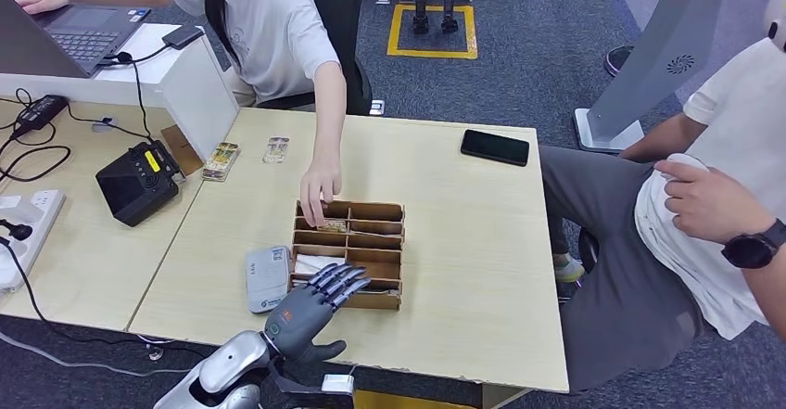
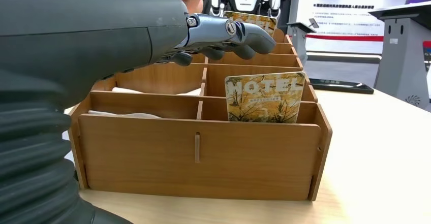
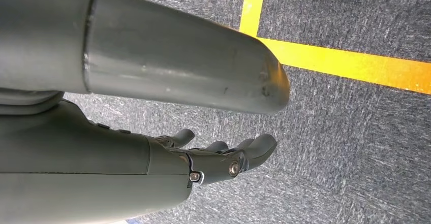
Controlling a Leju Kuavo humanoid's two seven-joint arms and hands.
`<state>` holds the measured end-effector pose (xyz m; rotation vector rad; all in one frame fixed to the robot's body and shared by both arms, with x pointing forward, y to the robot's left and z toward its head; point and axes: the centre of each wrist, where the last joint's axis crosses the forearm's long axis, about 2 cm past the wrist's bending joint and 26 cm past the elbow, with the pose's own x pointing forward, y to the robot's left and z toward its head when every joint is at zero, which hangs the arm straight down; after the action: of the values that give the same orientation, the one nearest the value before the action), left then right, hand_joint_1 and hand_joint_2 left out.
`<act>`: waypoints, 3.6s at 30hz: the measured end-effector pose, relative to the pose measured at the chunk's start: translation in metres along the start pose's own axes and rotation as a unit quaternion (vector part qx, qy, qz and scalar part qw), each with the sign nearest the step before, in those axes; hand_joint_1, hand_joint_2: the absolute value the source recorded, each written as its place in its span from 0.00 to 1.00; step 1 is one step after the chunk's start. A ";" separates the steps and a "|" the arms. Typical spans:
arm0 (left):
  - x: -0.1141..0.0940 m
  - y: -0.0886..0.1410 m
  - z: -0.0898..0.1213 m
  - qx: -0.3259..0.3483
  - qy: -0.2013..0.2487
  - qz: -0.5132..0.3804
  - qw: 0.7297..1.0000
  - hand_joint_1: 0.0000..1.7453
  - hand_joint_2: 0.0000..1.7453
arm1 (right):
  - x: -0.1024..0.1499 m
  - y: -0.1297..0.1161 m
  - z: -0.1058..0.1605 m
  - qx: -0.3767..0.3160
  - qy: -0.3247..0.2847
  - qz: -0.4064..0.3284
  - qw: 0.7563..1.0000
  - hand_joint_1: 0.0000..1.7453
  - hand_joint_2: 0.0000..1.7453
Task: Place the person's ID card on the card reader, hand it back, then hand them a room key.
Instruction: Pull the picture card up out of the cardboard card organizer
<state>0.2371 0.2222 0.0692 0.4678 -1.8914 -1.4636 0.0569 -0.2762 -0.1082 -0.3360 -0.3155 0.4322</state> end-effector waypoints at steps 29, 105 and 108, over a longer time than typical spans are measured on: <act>-0.002 0.025 -0.039 0.071 0.032 0.069 0.995 0.00 1.00 | 0.001 0.001 0.000 0.005 -0.007 0.016 1.000 0.00 0.00; -0.002 0.016 -0.018 0.065 0.015 0.091 0.994 0.00 1.00 | 0.004 0.007 0.002 0.011 -0.018 0.030 0.999 0.00 0.00; -0.003 0.014 -0.014 0.058 0.013 0.089 0.994 0.00 1.00 | 0.004 0.007 0.002 0.011 -0.018 0.030 0.999 0.00 0.00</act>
<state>0.2509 0.2189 0.0829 0.3593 -1.9503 -1.2325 0.0573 -0.2682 -0.1079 -0.3159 -0.3368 0.5002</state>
